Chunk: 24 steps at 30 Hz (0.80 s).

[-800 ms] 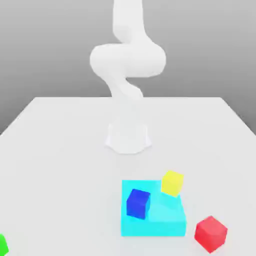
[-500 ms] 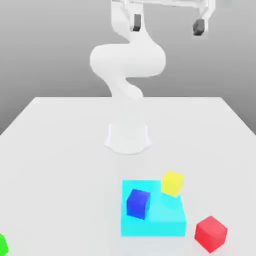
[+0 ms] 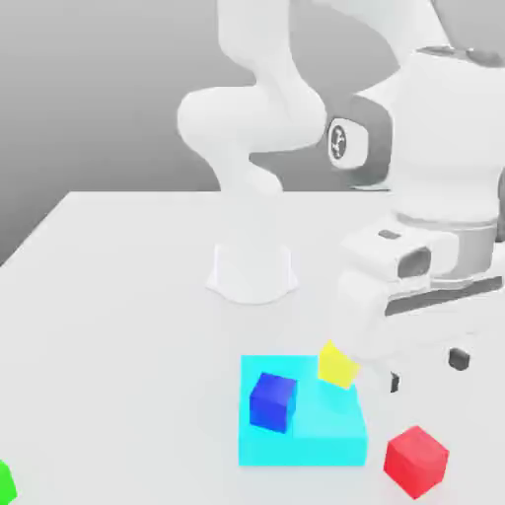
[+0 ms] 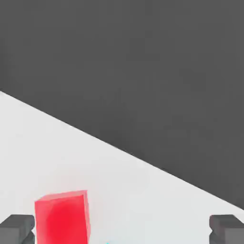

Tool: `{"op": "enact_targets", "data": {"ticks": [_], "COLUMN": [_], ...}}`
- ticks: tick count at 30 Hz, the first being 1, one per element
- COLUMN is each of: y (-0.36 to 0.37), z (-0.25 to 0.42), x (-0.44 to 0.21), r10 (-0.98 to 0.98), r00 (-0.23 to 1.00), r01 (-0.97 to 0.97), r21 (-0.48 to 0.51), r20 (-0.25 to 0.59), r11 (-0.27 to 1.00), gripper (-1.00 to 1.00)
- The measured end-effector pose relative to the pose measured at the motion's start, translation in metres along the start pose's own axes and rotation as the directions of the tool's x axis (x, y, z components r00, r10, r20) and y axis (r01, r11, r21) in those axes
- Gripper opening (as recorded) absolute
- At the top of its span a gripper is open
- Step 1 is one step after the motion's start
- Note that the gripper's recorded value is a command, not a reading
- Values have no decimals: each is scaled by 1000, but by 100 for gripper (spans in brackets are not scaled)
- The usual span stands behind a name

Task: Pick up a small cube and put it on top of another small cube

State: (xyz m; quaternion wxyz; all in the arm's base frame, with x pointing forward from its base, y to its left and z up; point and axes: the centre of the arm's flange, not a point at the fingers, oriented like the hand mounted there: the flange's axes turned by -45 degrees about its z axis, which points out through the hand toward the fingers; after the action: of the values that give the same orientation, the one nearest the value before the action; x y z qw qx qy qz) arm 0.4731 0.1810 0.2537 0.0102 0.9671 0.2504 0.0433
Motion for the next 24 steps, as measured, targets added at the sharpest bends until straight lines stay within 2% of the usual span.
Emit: {"op": "enact_targets", "data": {"ticks": [3, 7, 8, 15, 20, 24], "y": [-23, -30, -31, -31, -26, 17], "z": [50, 105, 115, 116, 60, 21], "x": [-11, -17, -18, -19, -16, -38], "r10": [-51, -63, -64, -64, -49, 178], "r00": [997, 995, 995, 995, 996, 980], "r01": [49, 60, 60, 60, 46, -180], "r21": [37, 47, 47, 47, 45, 20], "r20": [61, 74, 75, 76, 77, 87], "r11": [998, 997, 997, 997, 998, 983], "gripper": [0, 0, -100, -100, -100, -100]}}
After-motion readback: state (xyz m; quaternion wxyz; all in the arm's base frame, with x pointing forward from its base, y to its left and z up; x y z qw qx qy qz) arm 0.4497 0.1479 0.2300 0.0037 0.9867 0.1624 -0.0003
